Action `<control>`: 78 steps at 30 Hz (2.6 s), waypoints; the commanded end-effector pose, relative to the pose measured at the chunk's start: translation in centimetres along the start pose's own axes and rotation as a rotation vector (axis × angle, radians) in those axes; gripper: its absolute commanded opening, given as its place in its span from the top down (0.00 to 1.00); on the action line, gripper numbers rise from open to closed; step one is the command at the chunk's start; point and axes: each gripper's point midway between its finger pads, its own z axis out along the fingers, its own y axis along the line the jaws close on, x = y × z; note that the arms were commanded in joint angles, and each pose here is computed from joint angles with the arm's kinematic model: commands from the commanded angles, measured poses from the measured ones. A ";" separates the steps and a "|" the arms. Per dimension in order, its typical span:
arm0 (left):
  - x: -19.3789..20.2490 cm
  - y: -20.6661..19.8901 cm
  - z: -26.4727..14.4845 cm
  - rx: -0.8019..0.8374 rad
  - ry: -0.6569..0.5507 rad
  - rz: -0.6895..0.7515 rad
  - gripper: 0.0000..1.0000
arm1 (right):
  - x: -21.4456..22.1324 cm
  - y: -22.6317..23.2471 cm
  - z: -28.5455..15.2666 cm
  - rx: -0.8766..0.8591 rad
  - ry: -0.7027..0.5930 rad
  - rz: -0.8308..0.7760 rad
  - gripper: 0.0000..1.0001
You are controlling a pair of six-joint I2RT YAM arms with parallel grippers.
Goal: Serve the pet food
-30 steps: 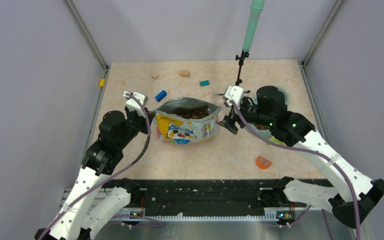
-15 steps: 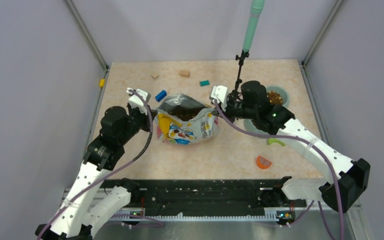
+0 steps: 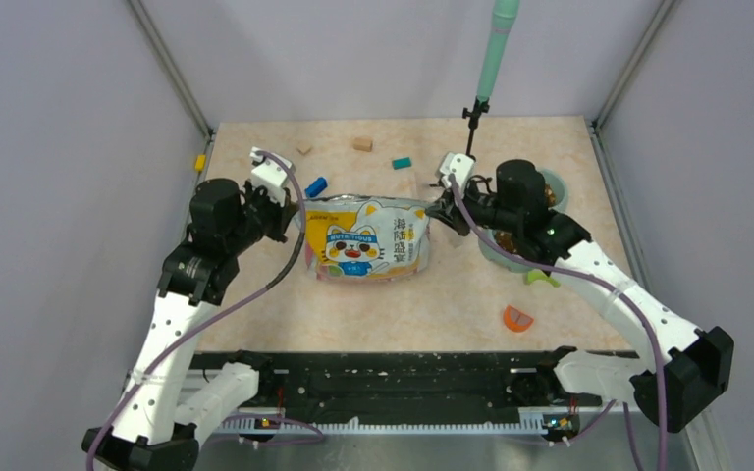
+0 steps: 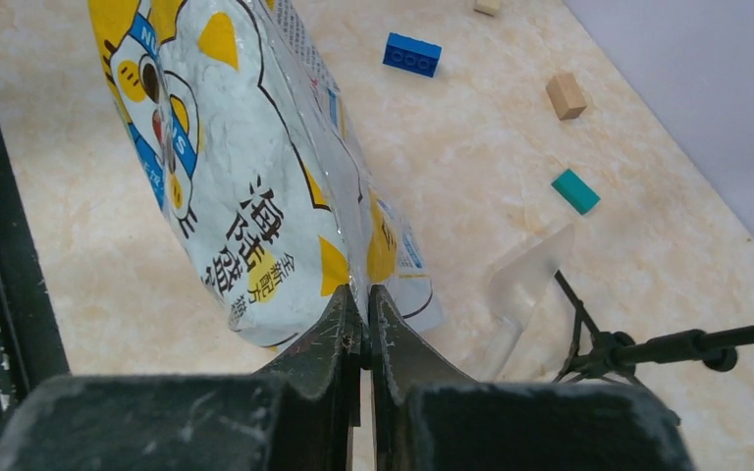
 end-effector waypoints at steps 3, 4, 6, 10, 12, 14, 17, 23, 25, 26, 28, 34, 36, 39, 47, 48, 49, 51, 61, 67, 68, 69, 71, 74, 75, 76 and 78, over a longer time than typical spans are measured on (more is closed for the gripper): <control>-2.9 0.4 -1.4 -0.006 -0.176 0.054 1.00 | -5.5 -1.0 -3.9 0.071 -0.255 -0.015 1.00; -2.8 0.2 -1.4 0.005 -0.169 0.041 1.00 | -5.8 -0.4 -3.8 0.030 -0.258 -0.016 1.00; -3.0 0.0 -1.5 0.013 -0.176 0.034 1.00 | -6.1 0.3 -3.6 -0.031 -0.236 -0.030 1.00; -4.1 -0.2 -1.5 0.031 -0.202 0.034 1.00 | -5.2 1.4 -2.1 -0.112 -0.126 -0.103 0.66; -4.4 -0.4 -1.4 0.047 -0.205 0.034 1.00 | -4.5 2.3 -1.3 -0.111 -0.072 -0.192 0.51; -4.6 -0.5 -1.3 0.057 -0.206 0.033 1.00 | -4.0 3.2 -0.5 -0.116 -0.031 -0.271 0.43; -4.7 -0.6 -1.2 0.063 -0.208 0.034 1.00 | -4.2 3.4 0.4 -0.128 0.003 -0.322 0.40; -4.6 -0.6 -1.0 0.065 -0.205 0.040 1.00 | -3.9 3.5 1.9 -0.173 0.052 -0.373 0.34; -4.5 -0.6 -1.0 0.066 -0.203 0.042 1.00 | -3.7 3.6 2.5 -0.190 0.065 -0.377 0.34; -4.5 -0.6 -1.1 0.064 -0.203 0.043 1.00 | -3.6 3.9 2.8 -0.209 0.072 -0.373 0.34; -4.4 -0.5 -1.1 0.060 -0.201 0.047 1.00 | -3.8 4.5 3.0 -0.239 0.066 -0.375 0.37; -4.1 -0.3 -1.2 0.052 -0.186 0.077 1.00 | -5.0 4.4 2.4 -0.215 0.036 -0.377 1.00; -3.8 -0.5 -1.3 0.069 -0.171 0.109 1.00 | -6.0 3.9 1.6 -0.202 0.010 -0.352 1.00; -4.2 -1.9 -2.0 0.157 -0.175 0.180 0.51 | -7.7 3.5 0.5 -0.230 -0.048 -0.280 1.00; -7.4 -6.6 -2.8 0.460 -0.261 0.347 0.37 | -9.2 2.9 0.0 -0.264 -0.090 -0.182 1.00; -7.2 -7.0 -2.5 0.482 -0.247 0.367 0.36 | -9.3 2.9 0.1 -0.263 -0.094 -0.179 1.00; -6.9 -7.5 -2.0 0.501 -0.227 0.390 0.36 | -9.3 2.9 0.1 -0.264 -0.095 -0.175 1.00; -6.1 -8.8 -1.4 0.552 -0.187 0.439 0.36 | -9.4 2.9 0.2 -0.260 -0.097 -0.171 1.00; -1.6 -11.4 0.7 0.670 -0.041 0.435 0.34 | -8.5 2.7 -0.1 -0.235 -0.072 -0.170 1.00; 2.0 -11.3 2.3 0.678 0.069 0.412 0.35 | -8.1 2.6 0.1 -0.234 -0.066 -0.167 1.00; 2.3 -11.4 2.6 0.682 0.074 0.405 0.36 | -8.1 2.6 0.2 -0.236 -0.067 -0.168 1.00; 2.3 -11.6 2.7 0.688 0.075 0.395 0.37 | -8.0 2.6 0.3 -0.237 -0.065 -0.164 1.00; 2.2 -11.7 2.8 0.696 0.077 0.383 0.43 | -7.8 2.6 0.4 -0.238 -0.060 -0.161 1.00; 1.9 -11.9 3.0 0.704 0.071 0.380 0.67 | -7.7 2.6 0.5 -0.239 -0.063 -0.159 1.00; 1.7 -12.0 2.8 0.716 0.068 0.382 0.89 | -7.8 2.6 0.5 -0.239 -0.065 -0.157 1.00; 1.5 -12.1 2.7 0.727 0.067 0.382 1.00 | -7.9 2.5 0.5 -0.236 -0.069 -0.154 1.00; 1.0 -12.1 2.6 0.726 0.067 0.376 1.00 | -8.9 1.9 0.4 -0.210 -0.092 -0.144 1.00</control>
